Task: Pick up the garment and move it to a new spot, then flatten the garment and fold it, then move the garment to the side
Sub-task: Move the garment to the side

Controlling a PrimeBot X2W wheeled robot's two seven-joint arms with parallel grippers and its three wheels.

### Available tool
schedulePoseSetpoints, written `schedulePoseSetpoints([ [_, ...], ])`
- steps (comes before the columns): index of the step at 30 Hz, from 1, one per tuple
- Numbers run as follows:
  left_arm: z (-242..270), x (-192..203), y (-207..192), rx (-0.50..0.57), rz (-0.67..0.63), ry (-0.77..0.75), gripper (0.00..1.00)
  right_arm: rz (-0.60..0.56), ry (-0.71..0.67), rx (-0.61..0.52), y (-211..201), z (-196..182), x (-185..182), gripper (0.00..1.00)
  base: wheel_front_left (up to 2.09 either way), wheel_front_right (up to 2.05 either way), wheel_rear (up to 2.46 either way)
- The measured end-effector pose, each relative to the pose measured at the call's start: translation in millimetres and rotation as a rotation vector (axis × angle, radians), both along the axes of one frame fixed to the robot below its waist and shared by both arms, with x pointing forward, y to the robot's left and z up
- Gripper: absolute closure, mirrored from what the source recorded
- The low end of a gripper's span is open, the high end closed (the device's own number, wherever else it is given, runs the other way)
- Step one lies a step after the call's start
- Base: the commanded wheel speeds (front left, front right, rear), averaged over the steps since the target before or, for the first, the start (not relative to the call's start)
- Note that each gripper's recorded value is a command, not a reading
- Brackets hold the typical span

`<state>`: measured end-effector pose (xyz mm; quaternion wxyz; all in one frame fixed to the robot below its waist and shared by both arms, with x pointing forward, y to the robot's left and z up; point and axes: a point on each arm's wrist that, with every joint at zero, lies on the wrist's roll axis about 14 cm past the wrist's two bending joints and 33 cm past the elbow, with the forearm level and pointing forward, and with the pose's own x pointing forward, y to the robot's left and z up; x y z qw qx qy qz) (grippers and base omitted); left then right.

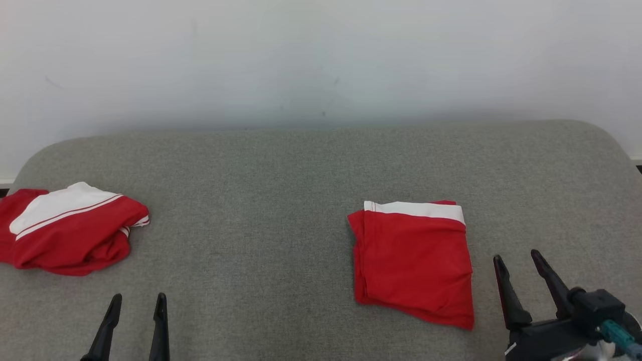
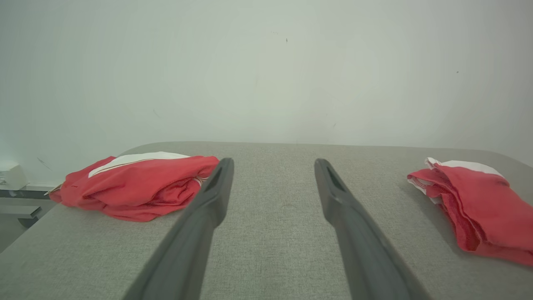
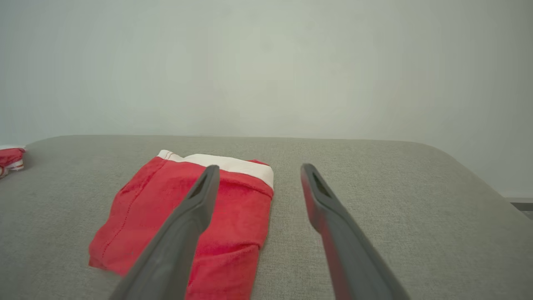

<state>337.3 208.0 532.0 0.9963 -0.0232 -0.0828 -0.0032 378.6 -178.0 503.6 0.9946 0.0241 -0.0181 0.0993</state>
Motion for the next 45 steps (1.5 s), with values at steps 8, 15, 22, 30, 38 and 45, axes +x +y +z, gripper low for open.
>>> schedulePoseSetpoints([
  [8,-3.5,15.6,0.5,-0.007,0.003,0.012,0.0,0.041,0.155,-0.067,2.7,-29.0,45.7,0.0,0.0,0.0,0.0],
  [15,-12.7,27.6,7.4,-0.017,0.027,0.04,0.0,0.067,0.316,-0.076,14.4,-74.9,71.0,0.0,0.0,0.0,0.0],
  [22,-21.7,32.5,16.1,-0.019,0.054,0.067,0.0,0.095,0.452,-0.064,30.8,-117.7,74.6,0.0,0.0,0.0,0.0],
  [30,-22.6,32.0,19.6,-0.02,0.066,0.07,0.0,0.073,0.485,-0.028,30.2,-127.6,71.9,0.0,0.0,0.0,0.0],
  [38,-20.3,36.8,9.0,-0.029,0.036,0.06,0.0,0.037,0.496,0.035,28.5,-130.1,61.8,0.0,0.0,0.0,0.0],
  [45,-26.3,42.6,4.6,-0.031,0.023,0.076,0.0,0.051,0.518,0.025,30.4,-132.6,70.1,1.0,0.0,0.0,0.0],
])
